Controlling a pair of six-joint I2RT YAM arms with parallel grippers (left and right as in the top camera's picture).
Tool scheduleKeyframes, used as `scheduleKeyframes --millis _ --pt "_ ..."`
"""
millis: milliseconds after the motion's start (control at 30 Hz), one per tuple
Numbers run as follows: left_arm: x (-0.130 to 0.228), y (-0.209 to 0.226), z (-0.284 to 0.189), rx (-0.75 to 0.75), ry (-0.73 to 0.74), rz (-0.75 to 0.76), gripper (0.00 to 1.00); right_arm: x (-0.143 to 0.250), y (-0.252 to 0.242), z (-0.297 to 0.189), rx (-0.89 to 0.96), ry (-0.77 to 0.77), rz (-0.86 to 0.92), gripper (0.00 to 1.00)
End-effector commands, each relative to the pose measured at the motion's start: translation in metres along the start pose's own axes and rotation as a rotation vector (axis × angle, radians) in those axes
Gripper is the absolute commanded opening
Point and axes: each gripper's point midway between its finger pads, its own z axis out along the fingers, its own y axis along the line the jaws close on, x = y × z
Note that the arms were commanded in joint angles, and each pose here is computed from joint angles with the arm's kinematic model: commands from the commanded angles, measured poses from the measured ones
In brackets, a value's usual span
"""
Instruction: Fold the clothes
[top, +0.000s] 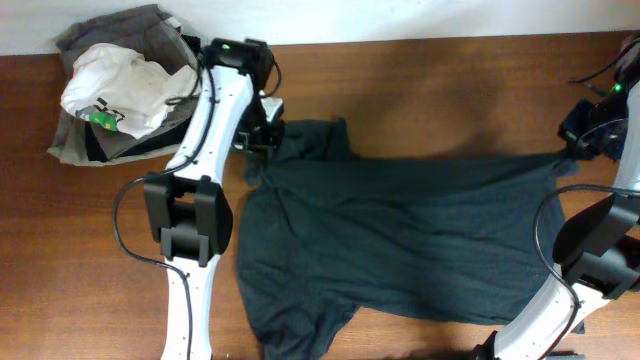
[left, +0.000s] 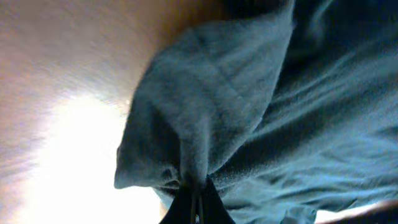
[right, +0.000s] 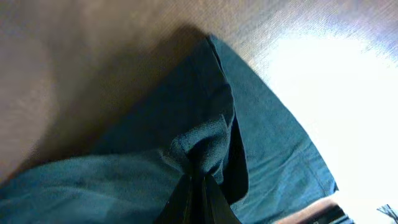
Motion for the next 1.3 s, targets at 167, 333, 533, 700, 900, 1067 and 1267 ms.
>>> scheduleKeyframes --millis 167,333,533,700,900,1067,1267 --pt "0.043 -0.002 -0.015 0.01 0.043 0.006 0.06 0.022 -0.006 0.021 0.033 0.087 0.027 0.04" --pt "0.063 0.0 0.004 0.008 0.134 -0.005 0.77 0.028 -0.01 0.028 0.053 0.113 0.024 0.04" --pt "0.048 0.001 0.002 0.007 0.07 0.001 0.99 0.034 -0.012 0.03 0.055 0.143 -0.071 0.99" --pt "0.017 -0.001 -0.014 0.008 -0.076 0.019 0.99 0.038 -0.013 0.03 0.059 0.158 -0.072 0.99" --pt "-0.054 -0.005 -0.035 0.008 -0.374 0.081 0.99 0.037 -0.012 0.03 0.056 0.156 -0.098 0.98" --pt "-0.076 0.003 -0.017 0.003 -0.394 0.104 0.99 0.035 -0.011 0.03 0.052 0.146 -0.098 0.99" --pt "-0.085 -0.003 0.018 0.073 -0.341 0.105 0.99 0.034 -0.011 0.03 0.052 0.144 -0.098 0.99"
